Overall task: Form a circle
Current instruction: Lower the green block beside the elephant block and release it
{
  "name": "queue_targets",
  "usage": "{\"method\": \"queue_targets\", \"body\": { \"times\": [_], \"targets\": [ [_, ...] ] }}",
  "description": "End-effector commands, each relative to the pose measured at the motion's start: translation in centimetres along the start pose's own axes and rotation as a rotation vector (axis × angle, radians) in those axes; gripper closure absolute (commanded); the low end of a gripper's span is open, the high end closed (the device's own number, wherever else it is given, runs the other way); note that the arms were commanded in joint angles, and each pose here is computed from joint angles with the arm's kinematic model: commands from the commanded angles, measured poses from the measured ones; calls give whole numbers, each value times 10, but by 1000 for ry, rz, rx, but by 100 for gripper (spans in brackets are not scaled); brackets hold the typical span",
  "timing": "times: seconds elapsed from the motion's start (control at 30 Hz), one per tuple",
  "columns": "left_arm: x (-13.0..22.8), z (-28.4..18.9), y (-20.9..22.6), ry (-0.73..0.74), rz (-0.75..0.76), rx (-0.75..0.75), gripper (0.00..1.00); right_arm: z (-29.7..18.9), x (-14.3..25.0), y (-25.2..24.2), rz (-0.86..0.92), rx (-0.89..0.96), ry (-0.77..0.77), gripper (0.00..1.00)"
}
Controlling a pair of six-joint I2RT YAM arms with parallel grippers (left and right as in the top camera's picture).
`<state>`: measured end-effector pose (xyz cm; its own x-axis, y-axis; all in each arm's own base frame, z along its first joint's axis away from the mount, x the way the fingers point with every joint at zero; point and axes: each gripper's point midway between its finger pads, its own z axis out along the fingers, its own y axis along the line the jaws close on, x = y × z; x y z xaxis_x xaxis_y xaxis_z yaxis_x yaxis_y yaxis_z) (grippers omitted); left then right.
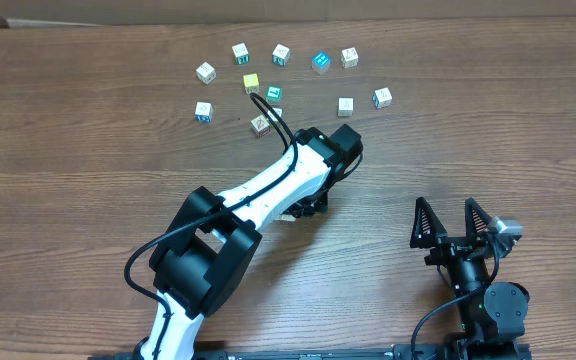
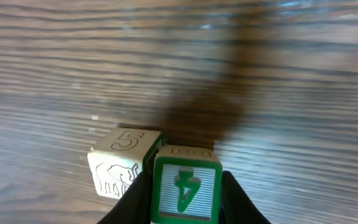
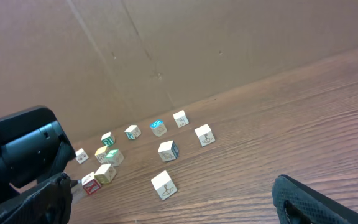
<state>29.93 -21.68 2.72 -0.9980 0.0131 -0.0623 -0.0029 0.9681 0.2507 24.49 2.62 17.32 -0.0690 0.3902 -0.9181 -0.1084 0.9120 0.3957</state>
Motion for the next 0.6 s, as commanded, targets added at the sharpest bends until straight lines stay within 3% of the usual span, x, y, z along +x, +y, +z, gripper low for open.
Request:
{"method": "queue_targets", "body": {
  "times": [0.0, 0.4, 0.57],
  "targets": [
    [-7, 0, 17, -51, -12, -82, 91, 0, 2, -2, -11, 2, -1, 0],
    [-9, 1, 20, -48, -3, -84, 91, 0, 2, -2, -11, 2, -1, 0],
    [-3, 2, 13, -14, -7, -45, 83, 0, 2, -2, -11, 2, -1, 0]
  ]
}}
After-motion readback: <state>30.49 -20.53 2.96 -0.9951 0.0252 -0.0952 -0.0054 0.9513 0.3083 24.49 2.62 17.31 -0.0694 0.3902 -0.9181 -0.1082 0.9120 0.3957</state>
